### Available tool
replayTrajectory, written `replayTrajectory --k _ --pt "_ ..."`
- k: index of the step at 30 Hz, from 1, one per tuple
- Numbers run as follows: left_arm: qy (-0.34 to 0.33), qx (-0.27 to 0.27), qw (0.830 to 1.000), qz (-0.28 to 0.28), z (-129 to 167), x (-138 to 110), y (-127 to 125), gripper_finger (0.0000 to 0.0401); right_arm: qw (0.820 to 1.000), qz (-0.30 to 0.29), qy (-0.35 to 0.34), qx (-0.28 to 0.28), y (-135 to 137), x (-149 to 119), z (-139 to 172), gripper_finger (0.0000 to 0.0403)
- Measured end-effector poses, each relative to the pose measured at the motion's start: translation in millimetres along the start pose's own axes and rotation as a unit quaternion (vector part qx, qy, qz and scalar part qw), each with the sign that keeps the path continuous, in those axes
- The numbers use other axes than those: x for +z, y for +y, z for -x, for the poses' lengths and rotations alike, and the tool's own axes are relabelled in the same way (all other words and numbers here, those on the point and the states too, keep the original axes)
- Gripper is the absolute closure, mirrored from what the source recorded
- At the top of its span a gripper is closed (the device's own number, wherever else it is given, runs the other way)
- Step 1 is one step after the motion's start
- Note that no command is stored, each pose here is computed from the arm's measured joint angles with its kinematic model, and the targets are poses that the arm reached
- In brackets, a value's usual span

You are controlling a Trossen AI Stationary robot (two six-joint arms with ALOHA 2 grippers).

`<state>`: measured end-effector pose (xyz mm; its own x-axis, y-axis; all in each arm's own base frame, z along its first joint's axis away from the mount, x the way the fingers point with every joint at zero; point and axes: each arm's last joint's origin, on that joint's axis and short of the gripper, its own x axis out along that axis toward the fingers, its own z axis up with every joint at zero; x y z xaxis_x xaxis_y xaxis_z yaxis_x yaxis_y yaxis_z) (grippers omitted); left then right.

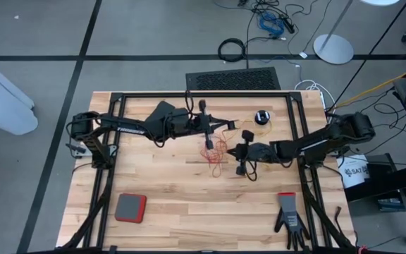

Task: Coil cords
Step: Coil the red wire on the spool

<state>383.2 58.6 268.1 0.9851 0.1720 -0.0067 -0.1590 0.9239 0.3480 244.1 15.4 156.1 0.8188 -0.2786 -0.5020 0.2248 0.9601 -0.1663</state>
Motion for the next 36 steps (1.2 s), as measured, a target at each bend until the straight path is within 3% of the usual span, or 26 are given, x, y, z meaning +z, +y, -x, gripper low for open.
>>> replayTrajectory --k 7,16,23,36 --pt "0.020 0.015 1.000 -0.010 0.0 -5.4 7.2 0.0401 0.996 0.023 0.083 -0.024 -2.9 -10.1 28.1 0.0403" --pt "0.025 0.024 0.999 -0.011 0.0 -6.7 10.0 0.0401 0.984 0.033 0.144 -0.098 -13.3 -21.7 63.1 0.0403" --pt "0.021 0.025 0.999 -0.010 0.0 -6.0 10.3 0.0401 0.982 0.013 0.125 -0.140 -18.0 -20.0 74.5 0.0403" --pt "0.000 -0.037 0.999 0.018 0.0 -4.7 5.8 0.0401 0.973 -0.049 0.093 -0.204 -28.6 -16.2 76.6 0.0403"
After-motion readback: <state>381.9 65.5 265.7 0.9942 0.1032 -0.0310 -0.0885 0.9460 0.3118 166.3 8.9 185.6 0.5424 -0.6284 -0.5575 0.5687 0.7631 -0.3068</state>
